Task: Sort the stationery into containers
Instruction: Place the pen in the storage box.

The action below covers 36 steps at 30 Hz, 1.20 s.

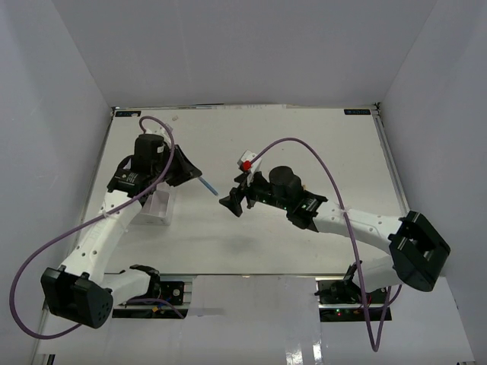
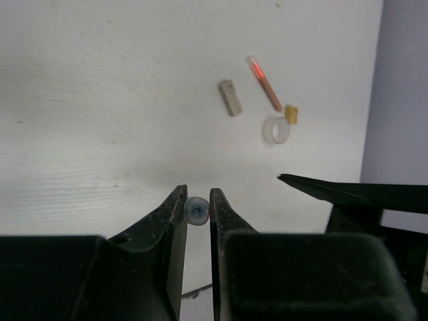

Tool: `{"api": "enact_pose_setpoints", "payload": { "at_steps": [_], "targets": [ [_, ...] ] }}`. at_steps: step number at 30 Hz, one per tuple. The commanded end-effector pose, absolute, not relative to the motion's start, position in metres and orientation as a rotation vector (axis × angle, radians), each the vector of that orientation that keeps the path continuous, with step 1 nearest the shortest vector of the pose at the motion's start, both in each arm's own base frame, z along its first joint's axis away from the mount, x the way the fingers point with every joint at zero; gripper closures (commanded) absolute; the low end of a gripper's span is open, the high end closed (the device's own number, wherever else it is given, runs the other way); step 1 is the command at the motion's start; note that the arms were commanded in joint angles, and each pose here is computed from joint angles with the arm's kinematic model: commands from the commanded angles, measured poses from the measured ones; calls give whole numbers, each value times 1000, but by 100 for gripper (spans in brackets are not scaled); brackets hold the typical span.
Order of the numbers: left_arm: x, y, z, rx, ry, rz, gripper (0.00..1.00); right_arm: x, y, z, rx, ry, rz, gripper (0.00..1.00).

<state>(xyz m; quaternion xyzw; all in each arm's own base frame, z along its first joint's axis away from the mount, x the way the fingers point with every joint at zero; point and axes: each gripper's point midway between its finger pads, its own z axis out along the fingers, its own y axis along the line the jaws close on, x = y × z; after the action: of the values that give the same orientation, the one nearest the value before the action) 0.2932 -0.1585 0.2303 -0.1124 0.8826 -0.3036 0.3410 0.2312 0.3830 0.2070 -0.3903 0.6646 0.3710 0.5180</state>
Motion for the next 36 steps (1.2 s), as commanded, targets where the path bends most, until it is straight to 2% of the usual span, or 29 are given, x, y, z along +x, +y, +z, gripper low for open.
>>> {"api": "enact_pose_setpoints", "payload": {
  "at_steps": [1, 2, 5, 10, 16, 22, 28, 30, 36],
  "targets": [
    [302, -111, 250, -393, 2180, -503, 96, 235, 360, 213, -871, 1618, 819, 2],
    [302, -101, 250, -424, 2163, -441, 96, 234, 355, 208, -871, 1639, 801, 1],
    [299, -57, 248, -546, 2088, -208, 98, 232, 334, 200, -847, 1662, 748, 10],
    [287, 5, 246, -717, 1959, 46, 100, 229, 300, 180, -790, 1709, 656, 10],
    [283, 43, 241, -793, 1893, 158, 100, 227, 278, 166, -761, 1743, 603, 10],
    [285, 48, 210, -818, 1936, 180, 100, 228, 269, 164, -745, 1745, 585, 10],
    [282, 51, 181, -844, 1969, 201, 88, 231, 266, 162, -724, 1758, 573, 10],
    [281, 50, 173, -844, 1981, 196, 78, 233, 264, 161, -715, 1762, 562, 10],
    [279, 45, 160, -837, 2013, 169, 59, 259, 249, 159, -623, 1820, 497, 9]
  ]
}}
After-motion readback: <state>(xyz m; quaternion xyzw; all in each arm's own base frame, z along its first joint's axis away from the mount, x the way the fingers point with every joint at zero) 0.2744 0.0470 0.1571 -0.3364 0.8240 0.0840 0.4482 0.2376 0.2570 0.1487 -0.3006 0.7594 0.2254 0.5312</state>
